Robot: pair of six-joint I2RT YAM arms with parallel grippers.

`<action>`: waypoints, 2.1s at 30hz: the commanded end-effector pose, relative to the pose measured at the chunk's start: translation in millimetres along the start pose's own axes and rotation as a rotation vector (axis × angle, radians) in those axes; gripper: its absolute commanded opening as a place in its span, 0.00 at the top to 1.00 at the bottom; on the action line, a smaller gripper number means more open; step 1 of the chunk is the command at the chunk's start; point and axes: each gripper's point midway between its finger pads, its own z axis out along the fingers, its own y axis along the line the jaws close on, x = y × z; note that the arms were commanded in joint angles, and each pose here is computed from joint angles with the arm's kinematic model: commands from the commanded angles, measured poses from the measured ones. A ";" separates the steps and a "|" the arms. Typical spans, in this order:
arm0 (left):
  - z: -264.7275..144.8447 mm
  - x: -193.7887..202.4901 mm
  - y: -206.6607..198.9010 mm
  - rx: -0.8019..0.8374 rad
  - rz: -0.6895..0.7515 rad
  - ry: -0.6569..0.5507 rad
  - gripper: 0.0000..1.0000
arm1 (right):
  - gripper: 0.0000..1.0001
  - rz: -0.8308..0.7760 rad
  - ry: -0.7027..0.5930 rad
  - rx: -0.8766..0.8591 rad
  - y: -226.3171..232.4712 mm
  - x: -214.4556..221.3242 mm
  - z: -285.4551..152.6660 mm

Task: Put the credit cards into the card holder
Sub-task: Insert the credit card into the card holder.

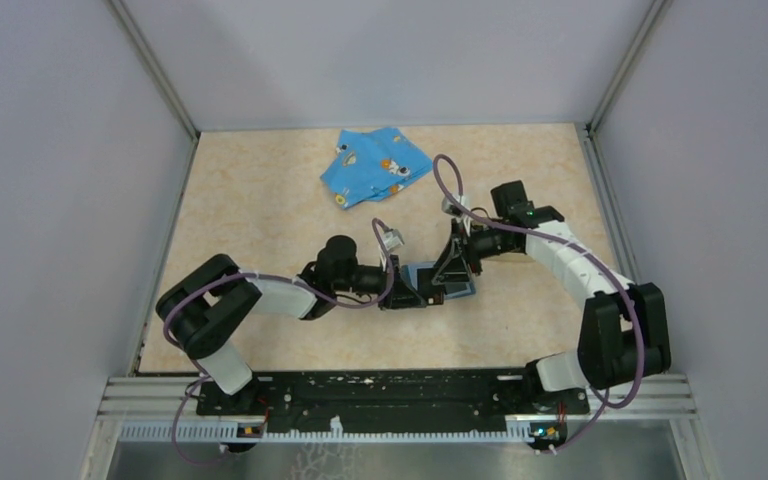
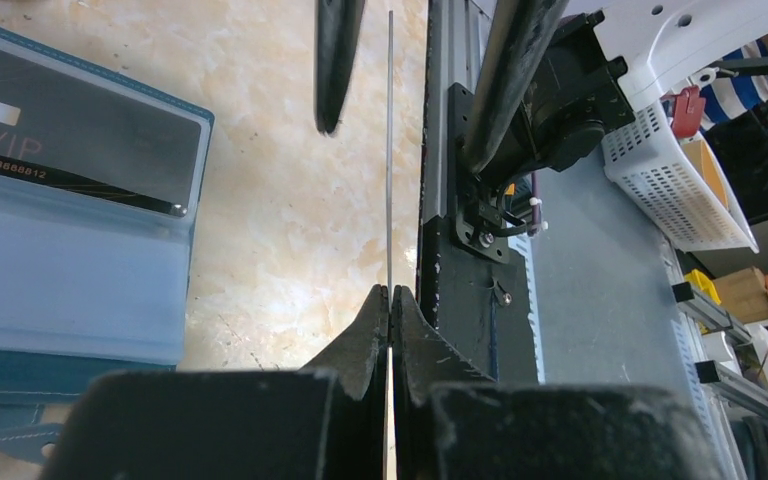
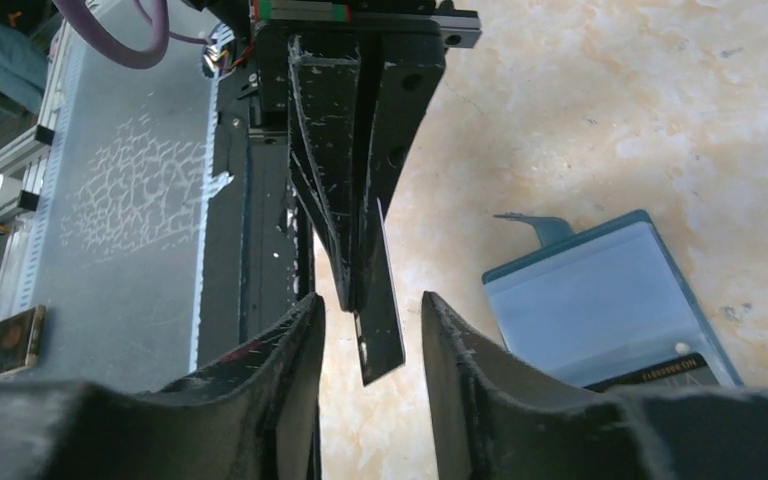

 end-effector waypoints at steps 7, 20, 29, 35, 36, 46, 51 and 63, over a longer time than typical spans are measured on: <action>-3.3 -14.3 6.9 -0.027 0.018 0.030 0.88 | 1.00 -0.058 0.015 -0.034 5.2 -19.1 8.0; -97.4 -36.6 -1.3 -0.348 0.009 -0.368 0.21 | 1.00 0.110 -0.065 0.076 -21.4 -16.8 -17.1; -140.8 -32.7 -5.2 -0.399 -0.074 -0.623 0.01 | 1.00 0.183 0.035 0.170 -39.3 23.9 -18.1; -135.0 -23.9 -6.4 -0.363 -0.141 -0.599 0.01 | 1.00 0.236 0.024 0.200 -48.7 31.7 -25.1; -132.9 -23.6 -6.2 -0.359 -0.149 -0.590 0.01 | 1.00 0.248 0.021 0.202 -50.0 33.2 -25.0; -113.4 -22.1 -7.9 -0.286 -0.187 -0.530 0.01 | 1.00 0.388 -0.001 0.176 -60.9 47.1 -13.5; -105.4 -19.1 -1.0 -0.304 -0.205 -0.502 0.01 | 1.00 0.434 0.013 0.237 -72.1 55.3 -13.6; -54.1 -20.0 22.0 -0.359 -0.241 -0.373 0.35 | 1.00 0.519 -0.035 0.395 -101.4 59.6 -36.7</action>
